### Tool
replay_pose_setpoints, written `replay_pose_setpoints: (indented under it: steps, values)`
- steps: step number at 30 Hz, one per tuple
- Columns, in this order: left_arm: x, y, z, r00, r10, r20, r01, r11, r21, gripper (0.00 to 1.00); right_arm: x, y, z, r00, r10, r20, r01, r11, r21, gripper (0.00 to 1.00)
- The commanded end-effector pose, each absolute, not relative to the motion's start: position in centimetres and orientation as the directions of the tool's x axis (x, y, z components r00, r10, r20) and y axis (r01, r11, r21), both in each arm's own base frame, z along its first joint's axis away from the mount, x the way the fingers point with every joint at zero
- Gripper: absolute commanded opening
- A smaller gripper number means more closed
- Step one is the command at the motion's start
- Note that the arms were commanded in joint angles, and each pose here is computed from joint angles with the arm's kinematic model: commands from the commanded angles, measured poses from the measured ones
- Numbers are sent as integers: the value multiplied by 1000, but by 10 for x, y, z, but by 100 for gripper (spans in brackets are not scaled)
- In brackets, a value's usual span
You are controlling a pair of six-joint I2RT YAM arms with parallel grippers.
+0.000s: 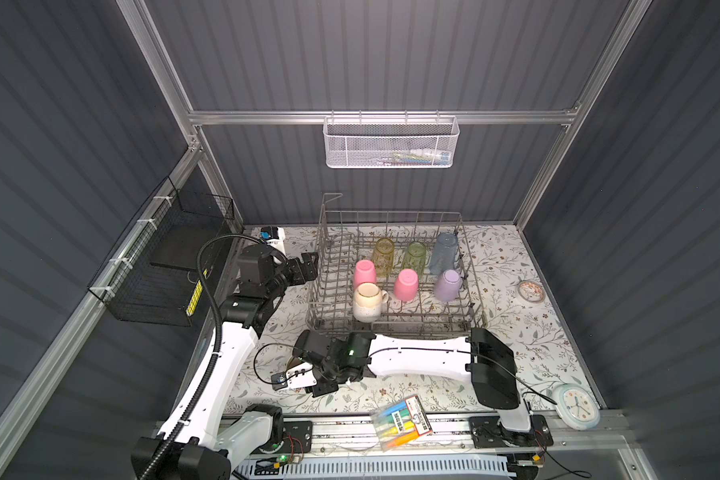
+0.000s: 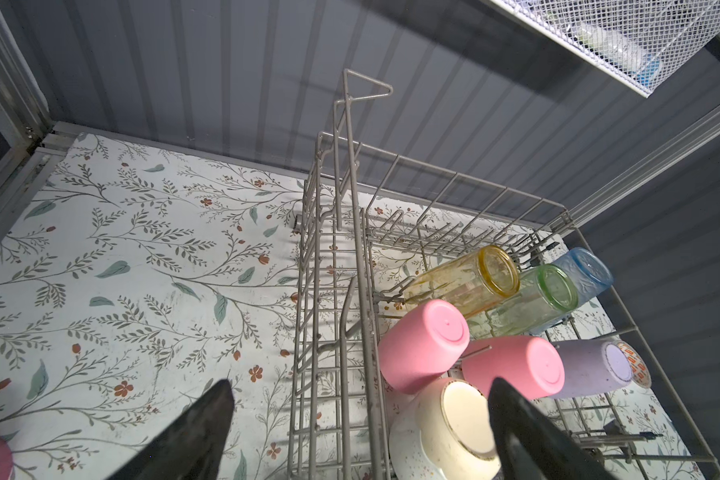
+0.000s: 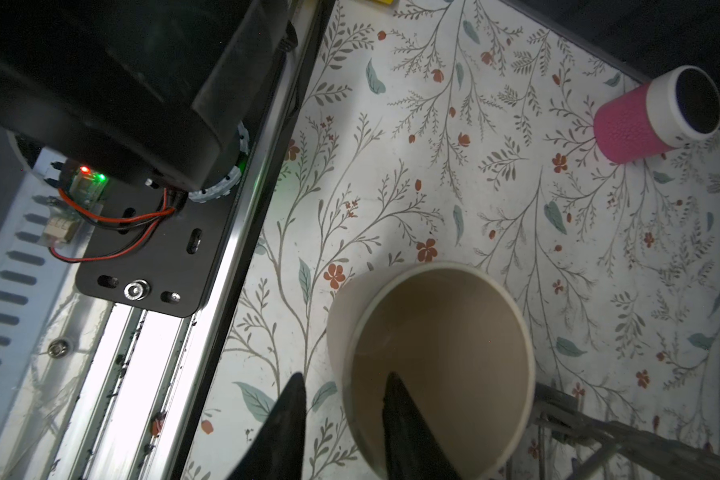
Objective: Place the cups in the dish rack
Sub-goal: 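Lower the right gripper into the beige paper cup and close on its rim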
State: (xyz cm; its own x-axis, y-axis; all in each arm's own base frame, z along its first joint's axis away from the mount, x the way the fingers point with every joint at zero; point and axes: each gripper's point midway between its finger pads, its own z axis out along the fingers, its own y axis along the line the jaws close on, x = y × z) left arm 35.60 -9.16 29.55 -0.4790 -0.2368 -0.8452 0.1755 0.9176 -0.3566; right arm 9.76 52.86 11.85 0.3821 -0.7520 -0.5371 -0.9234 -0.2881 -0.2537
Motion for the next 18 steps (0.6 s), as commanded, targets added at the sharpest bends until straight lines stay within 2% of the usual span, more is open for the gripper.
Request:
replay_pose_setpoints:
  steps: [1, 15, 18]
  values:
    - [359, -94, 295, -480, -251, -841, 189, 906, -378, 95, 97, 534, 119, 394, -749, -534, -919, -299, -259, 31]
    - [361, -94, 292, -485, -262, -834, 190, 900, -393, 95, 93, 532, 104, 386, -778, -495, -922, -325, -209, 18]
    - [360, -94, 290, -489, -262, -832, 188, 900, -394, 95, 92, 531, 105, 382, -780, -495, -924, -323, -204, 11]
